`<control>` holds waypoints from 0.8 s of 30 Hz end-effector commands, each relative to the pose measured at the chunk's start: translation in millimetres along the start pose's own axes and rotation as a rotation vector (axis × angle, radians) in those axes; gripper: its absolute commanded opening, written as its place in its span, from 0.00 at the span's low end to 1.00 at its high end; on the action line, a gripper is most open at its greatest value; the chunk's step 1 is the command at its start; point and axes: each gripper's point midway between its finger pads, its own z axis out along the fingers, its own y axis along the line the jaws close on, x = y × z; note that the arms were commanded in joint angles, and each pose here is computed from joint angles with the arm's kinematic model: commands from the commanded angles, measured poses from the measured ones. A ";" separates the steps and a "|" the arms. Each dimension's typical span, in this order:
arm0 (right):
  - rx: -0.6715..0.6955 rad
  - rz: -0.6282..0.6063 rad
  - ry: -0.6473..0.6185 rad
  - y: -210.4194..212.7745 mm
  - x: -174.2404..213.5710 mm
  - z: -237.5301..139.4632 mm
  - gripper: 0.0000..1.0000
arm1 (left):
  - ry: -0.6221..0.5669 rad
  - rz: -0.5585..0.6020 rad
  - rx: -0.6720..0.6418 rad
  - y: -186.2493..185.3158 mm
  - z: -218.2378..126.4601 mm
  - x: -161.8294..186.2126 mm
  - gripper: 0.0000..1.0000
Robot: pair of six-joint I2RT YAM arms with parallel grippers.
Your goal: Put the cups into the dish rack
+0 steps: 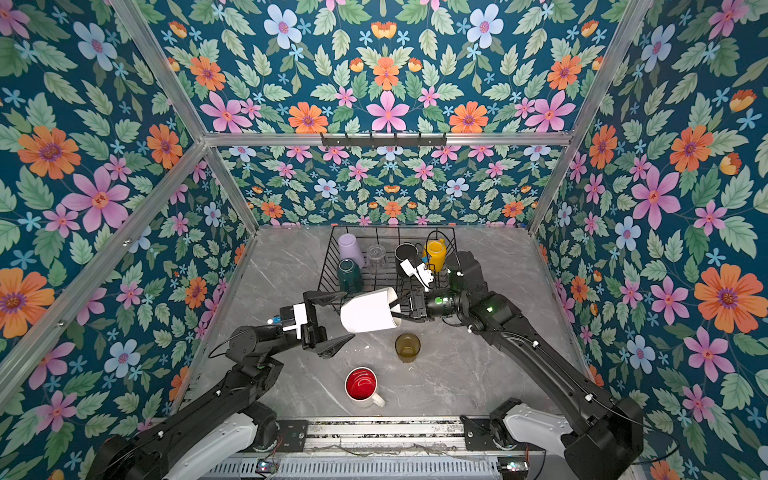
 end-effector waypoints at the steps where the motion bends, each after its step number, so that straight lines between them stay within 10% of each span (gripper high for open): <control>1: -0.063 -0.060 0.003 14.7 -3.5 5.7 0.00 | -0.044 0.061 0.027 -6.0 -0.3 -12.5 1.00; 24: -0.160 -0.033 0.092 14.6 5.5 60.0 0.00 | -0.043 0.036 0.074 -12.1 0.8 -11.3 0.97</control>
